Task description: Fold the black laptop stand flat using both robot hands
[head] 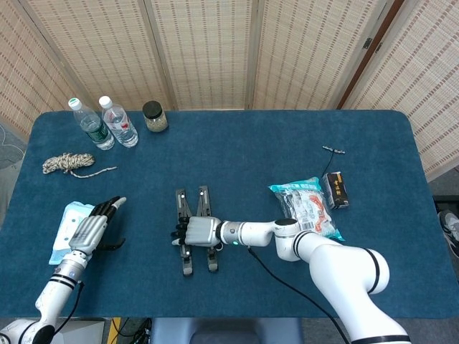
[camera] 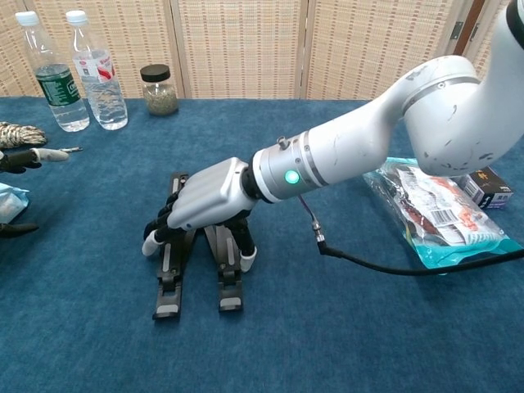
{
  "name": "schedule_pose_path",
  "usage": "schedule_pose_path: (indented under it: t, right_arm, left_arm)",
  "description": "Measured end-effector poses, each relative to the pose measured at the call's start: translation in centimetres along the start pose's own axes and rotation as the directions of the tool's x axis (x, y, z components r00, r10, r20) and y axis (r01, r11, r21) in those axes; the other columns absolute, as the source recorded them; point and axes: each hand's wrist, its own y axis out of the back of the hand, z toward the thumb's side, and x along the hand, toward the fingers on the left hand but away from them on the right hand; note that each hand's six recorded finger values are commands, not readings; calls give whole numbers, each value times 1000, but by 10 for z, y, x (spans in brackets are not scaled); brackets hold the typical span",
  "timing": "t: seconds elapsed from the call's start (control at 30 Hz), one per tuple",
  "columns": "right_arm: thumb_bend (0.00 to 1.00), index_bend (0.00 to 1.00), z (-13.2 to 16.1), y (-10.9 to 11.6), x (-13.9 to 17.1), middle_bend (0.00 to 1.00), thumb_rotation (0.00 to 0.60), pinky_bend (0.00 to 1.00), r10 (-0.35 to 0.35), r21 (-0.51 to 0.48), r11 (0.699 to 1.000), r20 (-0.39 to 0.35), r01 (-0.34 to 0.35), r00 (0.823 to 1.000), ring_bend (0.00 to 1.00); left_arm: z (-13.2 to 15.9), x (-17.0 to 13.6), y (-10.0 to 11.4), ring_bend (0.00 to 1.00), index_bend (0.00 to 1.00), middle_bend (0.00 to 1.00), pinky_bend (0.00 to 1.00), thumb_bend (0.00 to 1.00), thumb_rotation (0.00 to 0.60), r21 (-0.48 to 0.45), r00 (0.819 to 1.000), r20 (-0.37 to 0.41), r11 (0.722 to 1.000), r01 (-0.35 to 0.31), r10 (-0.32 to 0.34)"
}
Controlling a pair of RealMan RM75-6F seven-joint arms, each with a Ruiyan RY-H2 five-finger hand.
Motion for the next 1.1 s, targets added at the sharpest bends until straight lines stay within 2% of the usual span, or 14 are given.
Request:
schedule_pose_path:
  t: [0.4,0.53,0.8,0.93,1.0,1.1]
  right_arm:
    - [167,3,0,5,-6,321,600,0,-50,-5,999,-2,50,999,0]
    - [196,52,0,5,-7,401,600,0,-65,-9,998,-3,65,998,2]
    - [231,135,-2,8,-9,548,600,0,-118,-26,993,5,118,993,126]
    - [231,135,-4,6,-9,520,600,0,-123,-35,992,11,124,992,130]
    - [230,125,-4,4,-9,413,600,0,-120,-37,992,13,121,993,86]
    - [225,21,-4,6,-8,162,600,0,-129,-51,990,20,129,991,2]
  left_arm:
    - [2,-1,-1,0,0,0,0,268,600,-3,1000,9,1000,0,0]
    - [2,-2,-2,0,0,0,0,268,600,-4,1000,10,1000,1,-1]
    - [1,-2,-3,0,0,0,0,268,600,-6,1000,9,1000,3,-3]
    - [2,-1,-4,0,0,0,0,268,600,-4,1000,11,1000,7,-7]
    - [3,-1,-4,0,0,0,0,268,600,-4,1000,13,1000,6,-6]
    - [5,-1,-3,0,0,0,0,268,600,-4,1000,18,1000,2,-2]
